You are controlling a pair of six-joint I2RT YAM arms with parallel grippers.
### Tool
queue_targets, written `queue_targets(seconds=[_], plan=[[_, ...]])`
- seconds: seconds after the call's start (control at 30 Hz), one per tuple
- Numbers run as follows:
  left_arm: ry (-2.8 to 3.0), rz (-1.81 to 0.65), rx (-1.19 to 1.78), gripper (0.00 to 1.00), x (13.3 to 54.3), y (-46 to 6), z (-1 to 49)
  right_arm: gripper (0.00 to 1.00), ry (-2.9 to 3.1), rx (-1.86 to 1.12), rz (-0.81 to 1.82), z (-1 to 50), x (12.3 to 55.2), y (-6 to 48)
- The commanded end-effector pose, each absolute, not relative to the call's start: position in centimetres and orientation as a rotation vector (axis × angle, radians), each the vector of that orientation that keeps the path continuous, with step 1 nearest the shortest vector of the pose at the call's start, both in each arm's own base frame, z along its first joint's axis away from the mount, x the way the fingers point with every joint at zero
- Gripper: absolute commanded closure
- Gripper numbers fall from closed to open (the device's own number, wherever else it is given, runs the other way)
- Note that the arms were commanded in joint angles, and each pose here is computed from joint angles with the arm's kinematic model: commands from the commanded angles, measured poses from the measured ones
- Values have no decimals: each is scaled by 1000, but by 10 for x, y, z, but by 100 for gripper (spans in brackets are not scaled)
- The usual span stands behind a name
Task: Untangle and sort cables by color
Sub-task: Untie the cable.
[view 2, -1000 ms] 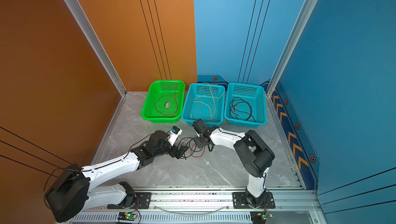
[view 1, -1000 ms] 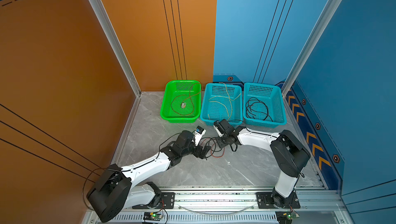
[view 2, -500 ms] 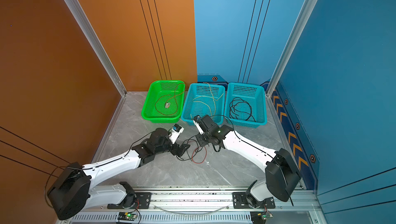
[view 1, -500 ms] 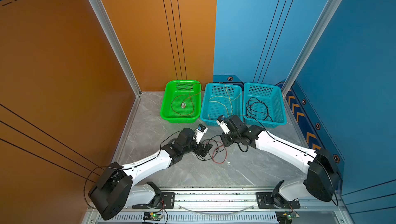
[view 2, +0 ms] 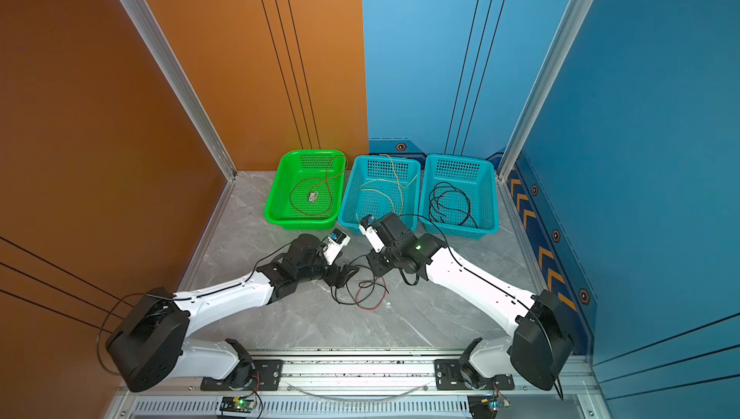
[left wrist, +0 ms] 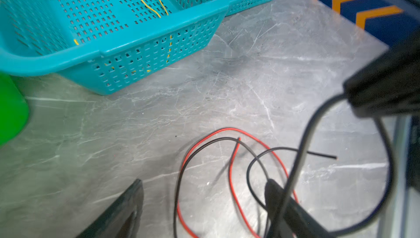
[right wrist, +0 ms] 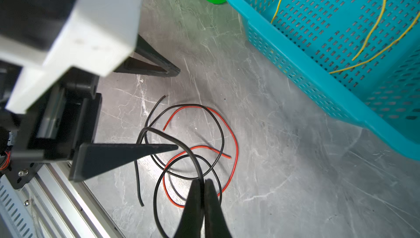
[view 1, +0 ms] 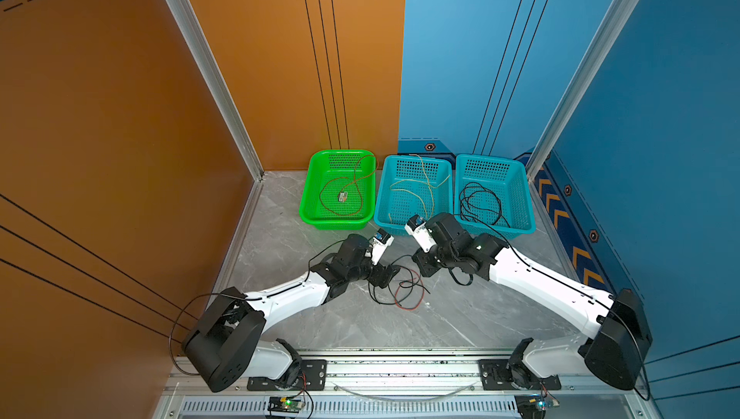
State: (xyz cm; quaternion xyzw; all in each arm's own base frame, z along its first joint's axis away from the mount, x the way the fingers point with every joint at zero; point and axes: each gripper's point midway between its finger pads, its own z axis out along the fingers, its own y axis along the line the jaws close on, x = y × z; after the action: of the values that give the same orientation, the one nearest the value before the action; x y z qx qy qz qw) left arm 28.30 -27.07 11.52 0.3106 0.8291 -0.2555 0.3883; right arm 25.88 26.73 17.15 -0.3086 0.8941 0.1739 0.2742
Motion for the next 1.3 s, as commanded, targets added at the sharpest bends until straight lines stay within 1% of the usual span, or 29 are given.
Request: queue_targets(seconds=[0.0,0.1,0.13,0.17,0.3,0.33,0.47,0.5,0.57,0.63,0.73,0.83,0.9,0.97,1.07,1.17,1.27], plan=[[2063,-729,816,43,285,-282,130,100,2375,-856,501,186,254,271],[2059,-777,832,70,281,-286,135,100,2378,-858,492,184,255,270],[2058,-789,841,89,280,-287,137,100,2379,-857,488,184,256,270],[2063,-793,844,100,279,-287,137,100,2381,-857,485,182,256,270],[2055,-813,855,100,275,-288,143,100,2385,-854,474,178,258,270],[2053,-819,856,100,274,-288,145,98,2387,-854,473,176,258,271],[2028,-869,863,100,269,-291,158,70,2371,-832,484,174,262,274],[2019,-879,864,100,268,-292,163,65,2365,-828,488,174,264,275],[2013,-895,864,100,266,-293,168,60,2358,-818,490,173,267,277],[2006,-910,861,100,264,-293,173,58,2350,-816,490,173,271,282],[2006,-922,861,100,262,-293,184,58,2358,-826,470,172,279,287],[1965,-960,868,100,257,-295,206,60,2358,-804,389,167,292,285],[1933,-988,859,100,254,-295,222,63,2356,-772,315,163,303,280],[1911,-1011,858,100,248,-293,236,68,2355,-729,250,159,310,272],[1885,-1034,848,100,238,-288,254,72,2345,-671,240,152,317,266],[1860,-1050,824,100,228,-279,272,73,2370,-638,247,139,318,259],[1799,-1065,795,100,220,-269,301,74,2404,-617,215,126,321,247]])
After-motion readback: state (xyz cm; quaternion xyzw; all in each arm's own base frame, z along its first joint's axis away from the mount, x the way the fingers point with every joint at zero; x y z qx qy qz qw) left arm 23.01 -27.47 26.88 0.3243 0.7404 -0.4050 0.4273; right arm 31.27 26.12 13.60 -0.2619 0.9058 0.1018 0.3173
